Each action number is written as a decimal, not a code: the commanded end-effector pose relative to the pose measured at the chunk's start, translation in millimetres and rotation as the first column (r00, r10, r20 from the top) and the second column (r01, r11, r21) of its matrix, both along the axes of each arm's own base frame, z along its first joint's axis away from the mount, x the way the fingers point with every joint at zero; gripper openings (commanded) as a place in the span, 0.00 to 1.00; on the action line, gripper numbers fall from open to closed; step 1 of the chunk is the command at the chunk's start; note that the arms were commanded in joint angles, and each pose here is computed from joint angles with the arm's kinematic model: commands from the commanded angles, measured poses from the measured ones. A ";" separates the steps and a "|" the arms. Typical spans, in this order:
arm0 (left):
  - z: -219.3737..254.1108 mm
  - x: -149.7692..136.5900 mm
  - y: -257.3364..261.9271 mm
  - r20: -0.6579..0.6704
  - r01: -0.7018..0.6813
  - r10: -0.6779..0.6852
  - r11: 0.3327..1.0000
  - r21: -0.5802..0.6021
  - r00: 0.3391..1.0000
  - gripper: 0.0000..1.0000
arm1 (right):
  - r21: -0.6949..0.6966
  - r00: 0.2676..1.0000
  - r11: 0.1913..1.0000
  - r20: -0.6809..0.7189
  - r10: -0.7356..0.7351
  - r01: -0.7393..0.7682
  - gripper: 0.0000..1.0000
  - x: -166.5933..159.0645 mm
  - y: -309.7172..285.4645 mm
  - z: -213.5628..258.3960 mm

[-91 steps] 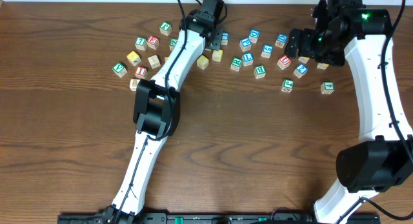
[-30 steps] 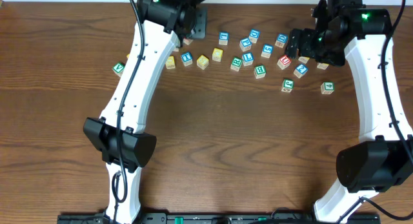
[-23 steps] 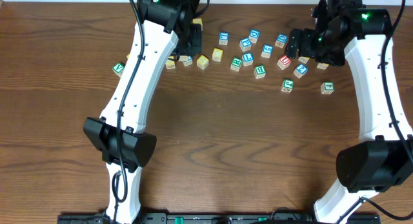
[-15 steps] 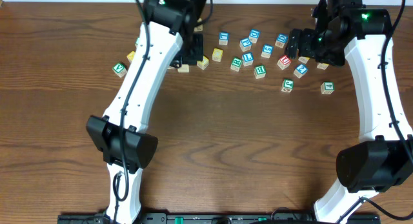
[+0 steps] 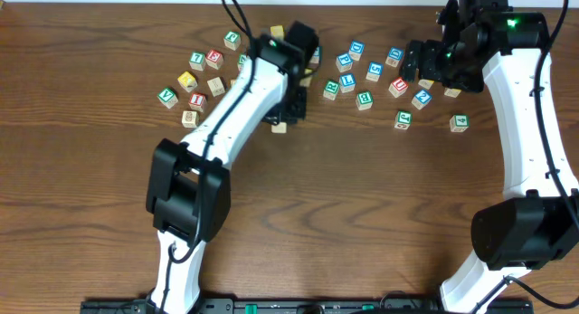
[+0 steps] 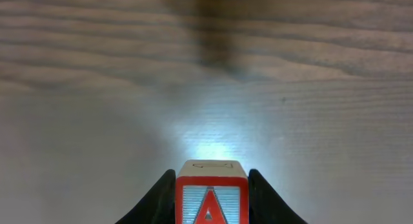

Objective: Spell out AI2
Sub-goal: 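Carry the red A block forward and set it down on open table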

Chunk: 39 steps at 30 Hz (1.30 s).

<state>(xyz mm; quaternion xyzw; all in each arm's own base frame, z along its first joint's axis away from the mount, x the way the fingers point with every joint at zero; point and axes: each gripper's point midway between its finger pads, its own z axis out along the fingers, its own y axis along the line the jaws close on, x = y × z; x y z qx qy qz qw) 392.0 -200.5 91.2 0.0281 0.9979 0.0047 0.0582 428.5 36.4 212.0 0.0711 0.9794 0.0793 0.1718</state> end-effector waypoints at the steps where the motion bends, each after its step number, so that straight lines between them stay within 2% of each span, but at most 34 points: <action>1: -23.1 -4.8 2.1 -0.015 -0.018 0.018 1.000 0.005 1.000 0.19 | -0.004 1.000 1.000 0.031 -0.002 0.002 0.99 1.8 -2.2 11.1; 8: -61.1 1.9 -1.2 0.034 -0.087 0.088 0.996 -0.034 0.995 0.19 | -0.004 1.000 1.000 0.031 -0.002 0.002 0.99 1.8 -2.2 11.1; 13: -79.0 0.9 -5.1 0.064 -0.074 0.076 0.997 -0.039 0.995 0.19 | -0.004 1.000 1.000 0.031 -0.002 0.002 0.99 1.8 -2.2 11.1; 25: -78.6 6.1 -11.7 0.108 -0.059 0.063 0.998 -0.034 0.992 0.19 | -0.004 1.000 1.000 0.031 -0.002 0.002 0.99 1.7 -2.0 11.1; 27: -78.6 6.0 -11.5 0.107 -0.059 0.063 0.998 -0.034 0.992 0.28 | -0.004 1.000 1.000 0.031 -0.002 0.002 0.99 1.8 -2.2 11.1; 31: -79.8 4.4 -10.8 0.103 -0.059 0.062 0.998 -0.031 0.993 0.38 | -0.004 1.000 1.000 0.031 -0.002 0.002 0.99 1.8 -2.2 11.1; 35: -80.0 3.4 -10.0 0.098 -0.060 0.062 0.998 -0.028 0.993 0.46 | -0.004 1.000 1.000 0.031 -0.002 0.002 0.99 1.7 -2.0 11.1; 39: -80.0 3.3 -10.2 0.098 -0.059 0.061 0.998 -0.028 0.993 0.48 | -0.004 1.000 1.000 0.031 -0.002 0.002 0.99 1.7 -2.0 11.1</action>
